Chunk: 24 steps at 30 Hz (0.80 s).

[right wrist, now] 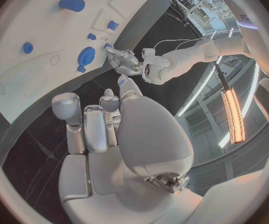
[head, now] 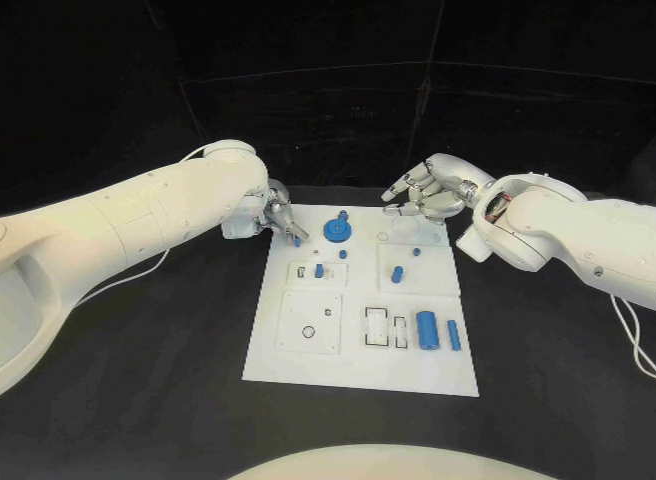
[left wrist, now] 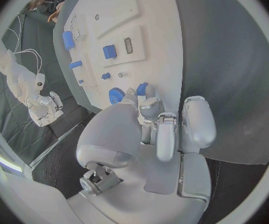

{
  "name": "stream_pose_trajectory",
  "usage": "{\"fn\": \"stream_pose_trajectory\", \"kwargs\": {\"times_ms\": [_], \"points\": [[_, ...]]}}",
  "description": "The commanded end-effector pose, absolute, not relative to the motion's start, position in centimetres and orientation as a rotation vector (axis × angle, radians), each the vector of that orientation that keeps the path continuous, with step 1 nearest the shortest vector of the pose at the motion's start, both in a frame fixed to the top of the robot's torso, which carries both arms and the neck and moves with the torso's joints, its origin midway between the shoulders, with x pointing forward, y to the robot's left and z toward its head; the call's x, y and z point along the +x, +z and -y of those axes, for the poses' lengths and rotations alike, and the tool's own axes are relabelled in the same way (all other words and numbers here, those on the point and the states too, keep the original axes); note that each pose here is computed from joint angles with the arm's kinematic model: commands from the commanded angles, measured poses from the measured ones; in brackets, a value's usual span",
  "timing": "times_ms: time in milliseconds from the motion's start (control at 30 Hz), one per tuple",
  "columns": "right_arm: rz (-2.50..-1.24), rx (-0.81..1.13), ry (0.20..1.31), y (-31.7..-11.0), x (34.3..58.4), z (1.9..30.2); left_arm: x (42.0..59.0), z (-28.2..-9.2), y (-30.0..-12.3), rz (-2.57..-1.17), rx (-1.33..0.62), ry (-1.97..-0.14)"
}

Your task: Assemble the parts on the task board

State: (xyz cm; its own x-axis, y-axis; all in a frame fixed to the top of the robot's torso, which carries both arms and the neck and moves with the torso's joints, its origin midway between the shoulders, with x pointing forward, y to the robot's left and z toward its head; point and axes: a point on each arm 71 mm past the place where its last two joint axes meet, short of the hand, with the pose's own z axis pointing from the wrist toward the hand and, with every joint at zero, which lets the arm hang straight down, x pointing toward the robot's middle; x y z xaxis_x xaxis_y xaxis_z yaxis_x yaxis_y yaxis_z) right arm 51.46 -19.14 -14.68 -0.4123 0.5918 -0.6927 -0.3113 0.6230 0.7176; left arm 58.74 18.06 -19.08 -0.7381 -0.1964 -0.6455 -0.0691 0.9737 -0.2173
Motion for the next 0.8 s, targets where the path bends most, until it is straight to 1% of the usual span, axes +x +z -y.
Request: {"fn": "stream_pose_trajectory", "kwargs": {"times_ms": [33,433,633,800], "points": [[-1.729,0.224,1.016,-14.56,51.48,19.15,58.75,-17.87,-19.00,-2.400,-0.164,-0.249],[-1.731,0.224,1.014,-14.59,51.50,19.20,58.78,-17.68,-18.94,-2.389,-0.161,-0.283],[-1.731,0.224,1.015,-14.58,51.49,19.23,58.71,-17.93,-18.88,-2.381,-0.194,-0.322],[-1.732,0.224,1.014,-14.59,51.49,19.26,58.29,-18.30,-18.72,-2.366,-0.247,-0.379]]}}
